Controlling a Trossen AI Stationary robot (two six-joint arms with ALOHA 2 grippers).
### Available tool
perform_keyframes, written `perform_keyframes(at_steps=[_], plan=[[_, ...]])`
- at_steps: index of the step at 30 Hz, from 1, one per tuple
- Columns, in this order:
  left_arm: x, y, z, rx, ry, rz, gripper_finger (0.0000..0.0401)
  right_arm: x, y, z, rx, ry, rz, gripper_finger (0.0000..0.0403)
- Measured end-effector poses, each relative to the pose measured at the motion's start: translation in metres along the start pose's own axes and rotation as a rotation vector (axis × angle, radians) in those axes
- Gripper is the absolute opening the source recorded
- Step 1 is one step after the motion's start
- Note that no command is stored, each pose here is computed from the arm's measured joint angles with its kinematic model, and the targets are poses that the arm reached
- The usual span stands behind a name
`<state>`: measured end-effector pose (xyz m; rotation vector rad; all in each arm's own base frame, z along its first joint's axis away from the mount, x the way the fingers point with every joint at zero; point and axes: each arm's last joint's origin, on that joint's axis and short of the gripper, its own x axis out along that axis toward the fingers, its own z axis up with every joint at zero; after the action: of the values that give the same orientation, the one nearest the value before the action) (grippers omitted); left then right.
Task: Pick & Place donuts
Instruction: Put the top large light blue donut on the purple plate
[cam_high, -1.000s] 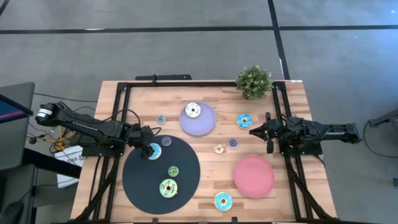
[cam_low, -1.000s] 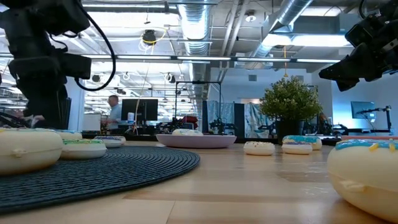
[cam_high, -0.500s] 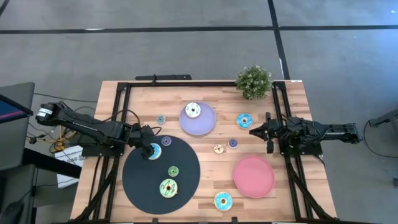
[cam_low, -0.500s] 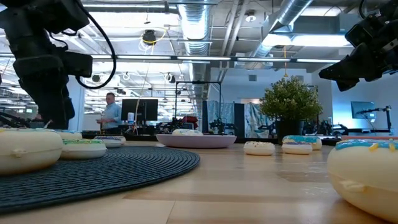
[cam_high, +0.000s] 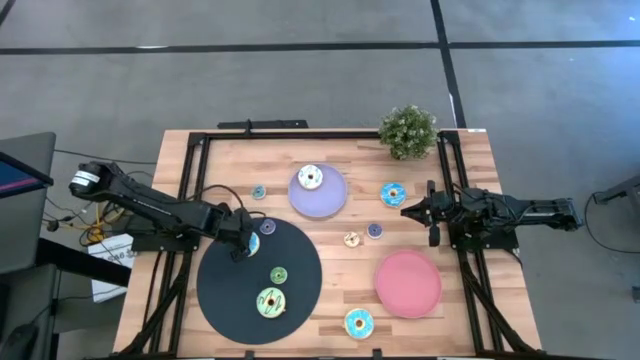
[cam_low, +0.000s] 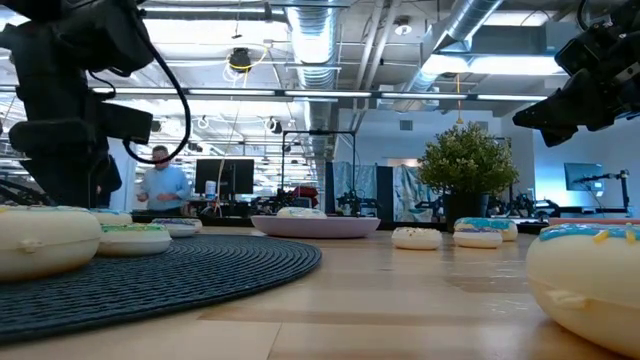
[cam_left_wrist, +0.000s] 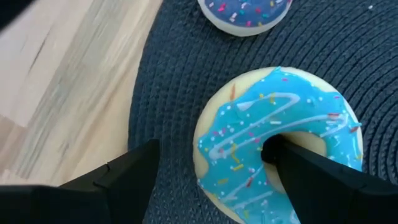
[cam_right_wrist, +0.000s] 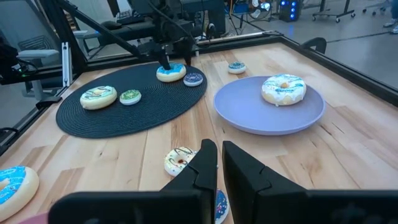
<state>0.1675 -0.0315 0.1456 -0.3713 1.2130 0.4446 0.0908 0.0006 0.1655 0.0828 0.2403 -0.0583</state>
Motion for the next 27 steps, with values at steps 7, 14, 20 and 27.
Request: perform_keyframes(at_steps=[7, 14, 20, 27], plan=[[0.0001, -0.0008, 0.0008, 0.001, 0.003, 0.003, 0.0296, 0.0000, 0.0000, 0.0000, 0.000, 0.000, 0.000, 0.0017], [0.0001, -0.0009, 0.0010, -0.012, 0.002, 0.000, 0.0240, 0.0000, 0.0000, 0.0001, 0.000, 0.000, 0.000, 0.0017], [0.0001, -0.0010, 0.0009, -0.012, 0.003, 0.000, 0.0211, 0.0000, 0.0000, 0.0000, 0.000, 0.000, 0.000, 0.0017], [0.0001, -0.0014, 0.0004, -0.014, 0.018, -0.016, 0.0178, 0.0000, 0.0000, 0.0000, 0.000, 0.000, 0.000, 0.0017]])
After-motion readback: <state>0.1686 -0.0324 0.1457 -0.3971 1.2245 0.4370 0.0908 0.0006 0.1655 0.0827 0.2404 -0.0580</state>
